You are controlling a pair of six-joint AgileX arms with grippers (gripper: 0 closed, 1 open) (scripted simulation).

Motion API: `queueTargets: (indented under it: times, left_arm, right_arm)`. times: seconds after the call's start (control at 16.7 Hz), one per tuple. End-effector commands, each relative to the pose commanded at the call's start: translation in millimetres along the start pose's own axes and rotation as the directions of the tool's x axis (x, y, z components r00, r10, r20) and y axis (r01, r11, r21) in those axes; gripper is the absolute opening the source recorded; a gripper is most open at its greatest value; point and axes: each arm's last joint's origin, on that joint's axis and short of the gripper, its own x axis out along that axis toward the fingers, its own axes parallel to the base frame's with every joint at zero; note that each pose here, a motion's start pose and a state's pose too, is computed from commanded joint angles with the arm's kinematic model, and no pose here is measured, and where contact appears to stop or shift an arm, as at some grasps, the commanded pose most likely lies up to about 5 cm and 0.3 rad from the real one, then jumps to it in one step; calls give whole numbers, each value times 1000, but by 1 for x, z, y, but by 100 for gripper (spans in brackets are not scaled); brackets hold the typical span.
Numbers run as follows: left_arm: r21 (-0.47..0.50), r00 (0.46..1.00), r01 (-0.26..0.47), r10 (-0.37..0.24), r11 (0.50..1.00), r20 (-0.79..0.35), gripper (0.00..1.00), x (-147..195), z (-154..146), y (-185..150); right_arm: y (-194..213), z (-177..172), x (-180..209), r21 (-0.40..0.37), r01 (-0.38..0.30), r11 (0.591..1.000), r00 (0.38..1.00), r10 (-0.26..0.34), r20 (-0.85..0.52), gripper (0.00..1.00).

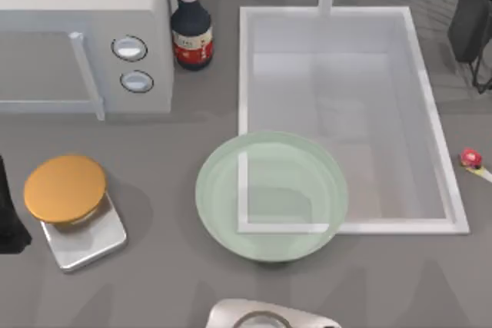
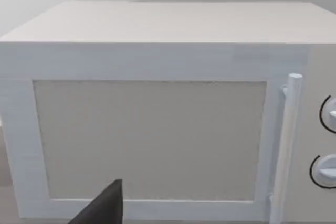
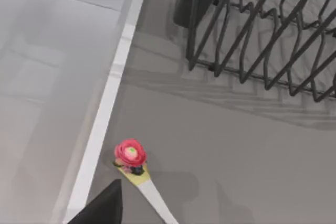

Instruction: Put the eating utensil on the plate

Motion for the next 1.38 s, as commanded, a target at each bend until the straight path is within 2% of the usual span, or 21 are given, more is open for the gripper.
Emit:
queueTargets:
  times: [0.18, 0.36, 0.6, 0.78, 1.02, 1.38]
  left_arm:
    - [0, 1000, 0, 0, 1000, 0, 100, 0, 0, 0]
    - [0, 1000, 0, 0, 1000, 0, 100, 0, 0, 0]
    - [0, 1000, 0, 0, 1000, 0, 100, 0, 0, 0]
    - [0, 1000, 0, 0, 1000, 0, 100, 0, 0, 0]
    - [0, 1000, 0, 0, 1000, 0, 100, 0, 0, 0]
    - [0, 1000, 0, 0, 1000, 0, 100, 0, 0, 0]
  right_arm:
    - [-7, 28, 33, -101, -104, 989, 957, 72, -280, 100]
    - [-13, 48, 76, -159, -247, 956, 847, 133, -515, 100]
    - [-18, 62, 132, -171, -427, 888, 673, 186, -716, 100]
    - [-20, 62, 169, -146, -530, 835, 552, 210, -807, 100]
    - [-21, 60, 196, -120, -596, 794, 467, 221, -856, 100]
    - [-19, 59, 198, -121, -602, 789, 463, 222, -858, 100]
